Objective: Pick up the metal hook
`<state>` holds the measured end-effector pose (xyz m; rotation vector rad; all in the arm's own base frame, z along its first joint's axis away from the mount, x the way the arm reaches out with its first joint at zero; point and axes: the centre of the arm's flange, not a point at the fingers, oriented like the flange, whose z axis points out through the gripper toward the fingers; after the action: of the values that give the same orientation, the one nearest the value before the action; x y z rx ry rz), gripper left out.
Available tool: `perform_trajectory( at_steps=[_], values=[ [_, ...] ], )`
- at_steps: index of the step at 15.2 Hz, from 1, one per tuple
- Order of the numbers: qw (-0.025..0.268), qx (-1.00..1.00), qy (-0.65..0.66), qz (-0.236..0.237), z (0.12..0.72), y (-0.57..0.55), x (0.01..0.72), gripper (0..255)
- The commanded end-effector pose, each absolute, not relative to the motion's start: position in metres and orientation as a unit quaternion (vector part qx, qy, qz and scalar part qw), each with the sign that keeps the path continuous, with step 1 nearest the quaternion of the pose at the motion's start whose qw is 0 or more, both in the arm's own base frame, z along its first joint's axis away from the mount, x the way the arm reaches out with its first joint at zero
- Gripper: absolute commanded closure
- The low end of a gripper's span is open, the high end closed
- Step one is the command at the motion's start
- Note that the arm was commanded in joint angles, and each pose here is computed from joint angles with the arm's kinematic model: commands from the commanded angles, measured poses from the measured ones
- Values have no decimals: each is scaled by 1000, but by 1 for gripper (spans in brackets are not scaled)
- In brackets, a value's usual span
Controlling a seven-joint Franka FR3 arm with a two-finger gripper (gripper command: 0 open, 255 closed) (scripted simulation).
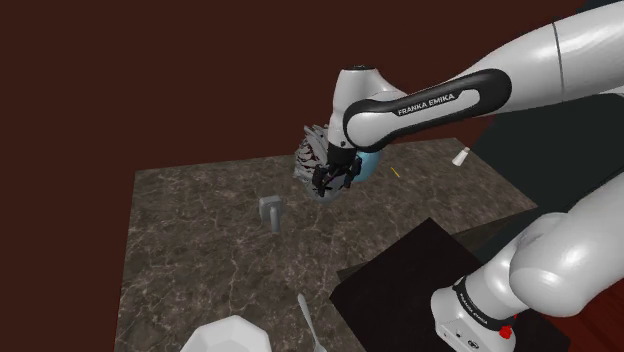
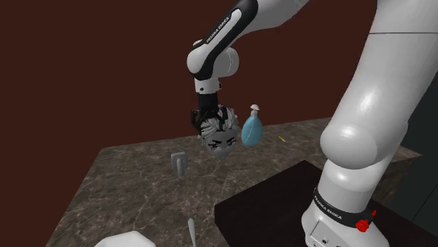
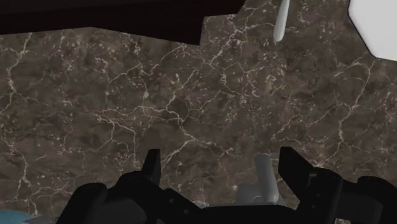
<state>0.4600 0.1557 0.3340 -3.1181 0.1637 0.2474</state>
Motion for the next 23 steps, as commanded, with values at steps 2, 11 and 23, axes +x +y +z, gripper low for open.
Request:
perform_trajectory(
  at_steps=[2, 11, 23],
  values=[
    [4, -995, 65, 77, 304, 175, 481, 0],
    [2, -992, 100, 71, 223, 225, 550, 0],
    [1, -990, 125, 67, 141, 256, 600, 0]
  ],
)
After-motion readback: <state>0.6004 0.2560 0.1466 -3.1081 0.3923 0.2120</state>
